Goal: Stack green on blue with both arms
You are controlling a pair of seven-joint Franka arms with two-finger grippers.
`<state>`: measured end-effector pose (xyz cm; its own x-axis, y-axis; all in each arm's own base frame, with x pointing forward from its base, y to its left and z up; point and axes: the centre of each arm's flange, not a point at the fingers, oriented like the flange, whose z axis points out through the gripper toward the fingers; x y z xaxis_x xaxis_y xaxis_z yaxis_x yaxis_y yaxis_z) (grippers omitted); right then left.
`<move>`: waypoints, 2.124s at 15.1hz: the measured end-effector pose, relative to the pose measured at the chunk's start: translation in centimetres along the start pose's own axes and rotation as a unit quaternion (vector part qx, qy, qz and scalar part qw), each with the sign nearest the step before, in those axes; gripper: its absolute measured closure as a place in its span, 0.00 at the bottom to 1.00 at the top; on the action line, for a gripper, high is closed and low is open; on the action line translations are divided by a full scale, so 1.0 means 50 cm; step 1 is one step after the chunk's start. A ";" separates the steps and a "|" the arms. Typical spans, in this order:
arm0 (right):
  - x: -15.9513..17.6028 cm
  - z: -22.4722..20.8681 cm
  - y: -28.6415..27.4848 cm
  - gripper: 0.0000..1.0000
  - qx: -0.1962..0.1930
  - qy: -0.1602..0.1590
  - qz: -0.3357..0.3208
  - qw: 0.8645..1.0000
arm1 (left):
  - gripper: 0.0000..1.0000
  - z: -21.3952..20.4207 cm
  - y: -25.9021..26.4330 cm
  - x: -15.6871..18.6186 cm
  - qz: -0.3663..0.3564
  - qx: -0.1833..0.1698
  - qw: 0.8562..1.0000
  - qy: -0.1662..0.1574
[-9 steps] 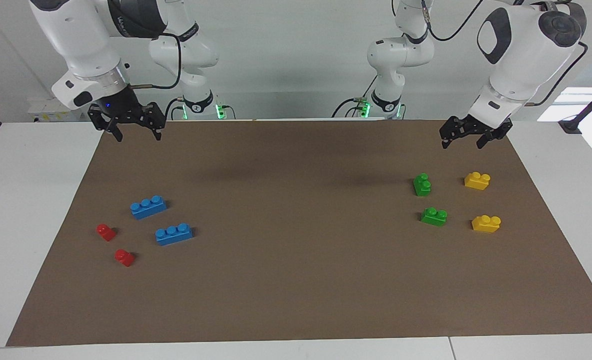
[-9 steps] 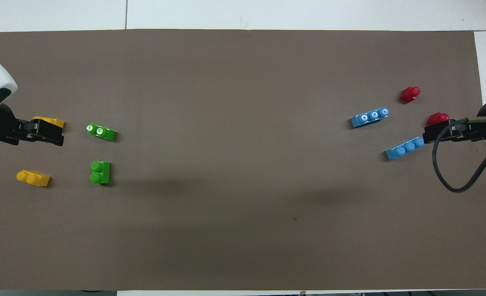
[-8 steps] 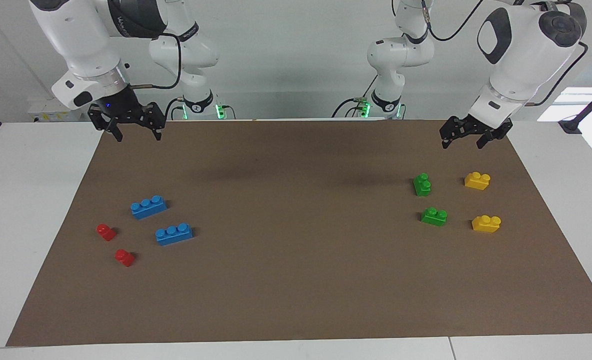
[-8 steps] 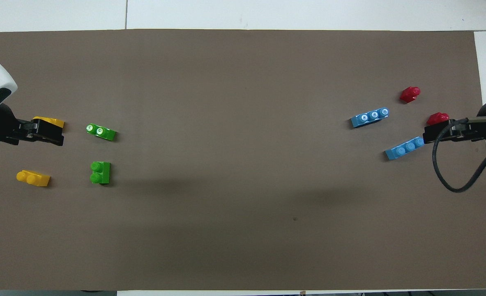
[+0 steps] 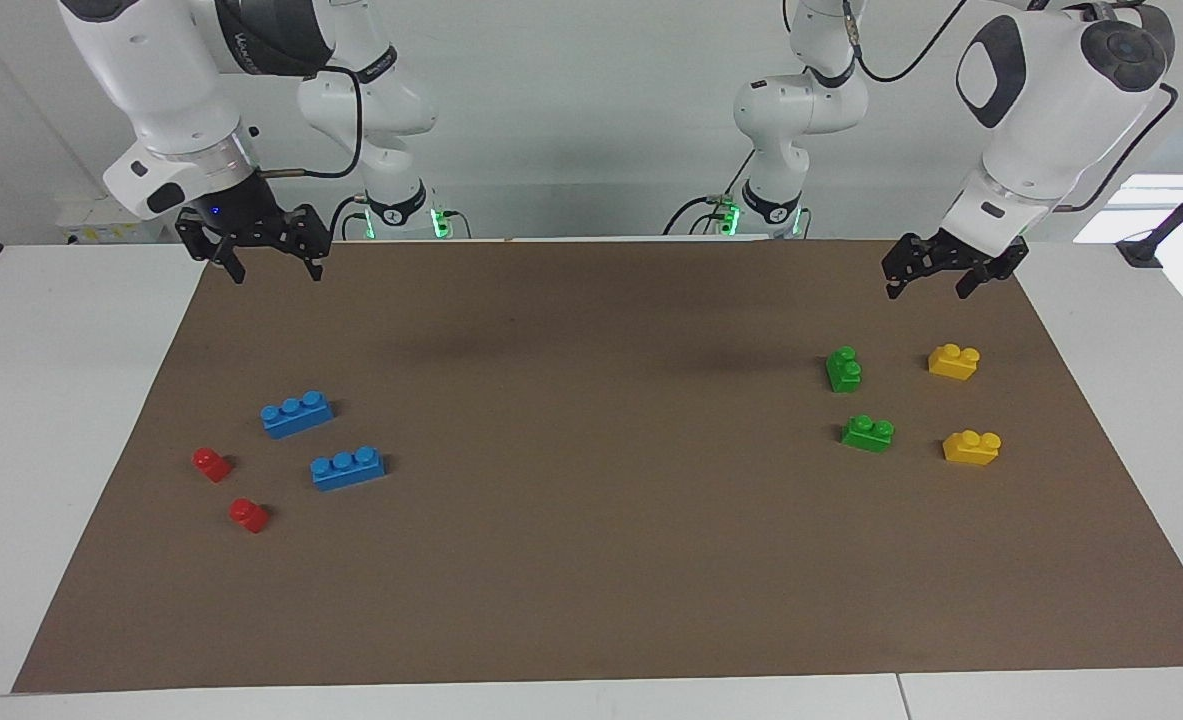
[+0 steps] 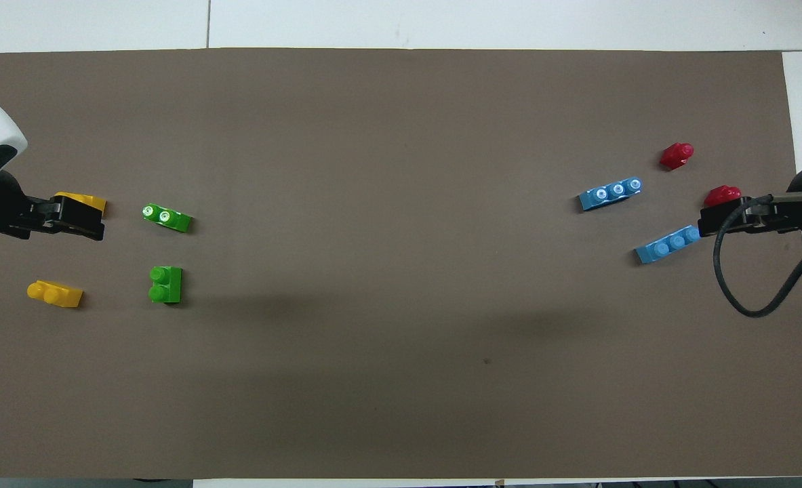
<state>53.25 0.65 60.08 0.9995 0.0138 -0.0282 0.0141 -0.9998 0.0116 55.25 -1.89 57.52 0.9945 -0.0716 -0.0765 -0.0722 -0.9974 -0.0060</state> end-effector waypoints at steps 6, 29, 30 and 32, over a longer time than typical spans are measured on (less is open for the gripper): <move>0.000 0.000 0.000 0.00 0.000 0.000 0.000 1.000 | 0.00 0.105 -0.026 0.031 -0.009 0.000 1.000 0.017; 0.251 0.273 0.114 0.00 0.128 -0.040 0.384 0.914 | 0.66 0.538 0.010 -0.072 -0.024 -0.002 0.999 -0.020; 0.257 0.279 0.100 0.00 0.133 -0.051 0.439 0.887 | 0.66 0.537 0.011 -0.072 -0.043 -0.002 0.999 -0.021; 0.266 0.291 0.090 0.00 0.133 -0.062 0.514 0.845 | 0.66 0.531 0.021 -0.070 -0.090 -0.001 0.996 -0.024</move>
<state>66.18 -3.81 45.22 0.4691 -0.8488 -0.2439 -0.8831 -0.4504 -0.1312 49.67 -2.40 31.32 0.9865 0.1080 -0.1229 0.1061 -0.9941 -0.0217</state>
